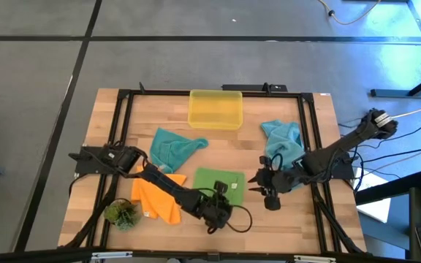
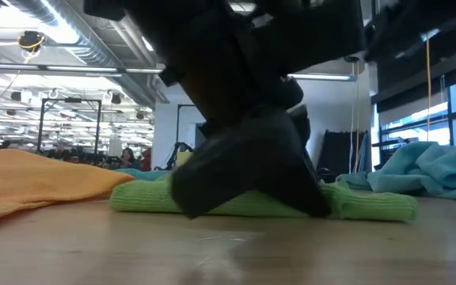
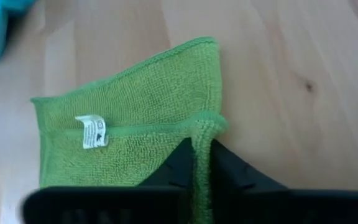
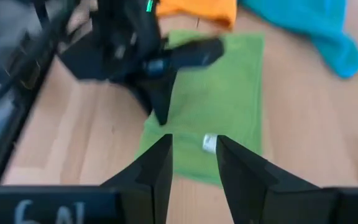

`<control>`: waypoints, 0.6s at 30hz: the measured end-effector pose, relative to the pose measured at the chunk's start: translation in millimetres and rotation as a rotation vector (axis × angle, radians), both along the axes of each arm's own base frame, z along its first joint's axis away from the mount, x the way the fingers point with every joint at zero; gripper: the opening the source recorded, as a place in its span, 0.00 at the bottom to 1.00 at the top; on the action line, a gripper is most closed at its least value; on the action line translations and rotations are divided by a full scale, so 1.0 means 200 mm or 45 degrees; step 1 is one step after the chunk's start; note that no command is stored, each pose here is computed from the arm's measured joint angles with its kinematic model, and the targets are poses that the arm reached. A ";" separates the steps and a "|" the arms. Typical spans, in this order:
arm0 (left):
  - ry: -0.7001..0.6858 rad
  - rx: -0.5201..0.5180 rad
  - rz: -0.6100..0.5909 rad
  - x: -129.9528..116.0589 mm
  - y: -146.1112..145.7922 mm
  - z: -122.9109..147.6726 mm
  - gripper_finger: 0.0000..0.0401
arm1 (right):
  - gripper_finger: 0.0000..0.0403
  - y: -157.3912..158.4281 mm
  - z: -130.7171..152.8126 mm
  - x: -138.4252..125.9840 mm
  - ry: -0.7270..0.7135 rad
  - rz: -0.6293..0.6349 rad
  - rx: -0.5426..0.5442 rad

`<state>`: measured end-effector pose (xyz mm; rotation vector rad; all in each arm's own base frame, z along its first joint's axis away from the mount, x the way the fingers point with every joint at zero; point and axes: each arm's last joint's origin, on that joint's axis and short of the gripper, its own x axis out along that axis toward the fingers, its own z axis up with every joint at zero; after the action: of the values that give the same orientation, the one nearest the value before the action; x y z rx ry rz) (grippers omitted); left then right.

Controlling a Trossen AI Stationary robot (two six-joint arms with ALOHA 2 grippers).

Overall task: Fold microfiber towels
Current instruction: Put the green microfiber cloth into the yellow bin

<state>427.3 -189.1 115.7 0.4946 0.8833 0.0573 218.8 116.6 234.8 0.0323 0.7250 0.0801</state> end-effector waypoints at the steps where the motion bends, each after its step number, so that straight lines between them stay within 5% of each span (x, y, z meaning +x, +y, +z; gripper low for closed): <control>1: -0.006 -0.015 0.023 0.01 0.01 0.00 0.02 | 0.31 0.01 -0.04 -0.01 0.013 0.008 -0.008; 9: -0.040 -0.134 0.139 0.05 0.12 0.03 0.00 | 0.35 0.07 -0.29 -0.01 -0.059 0.114 0.047; 18: -0.079 -0.343 0.245 0.09 0.25 0.12 0.00 | 0.58 0.11 -0.44 0.04 -0.075 0.103 -0.018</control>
<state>445.8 -139.7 140.5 0.1553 0.8606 0.1269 226.2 137.8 146.0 -0.0128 0.6676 0.1526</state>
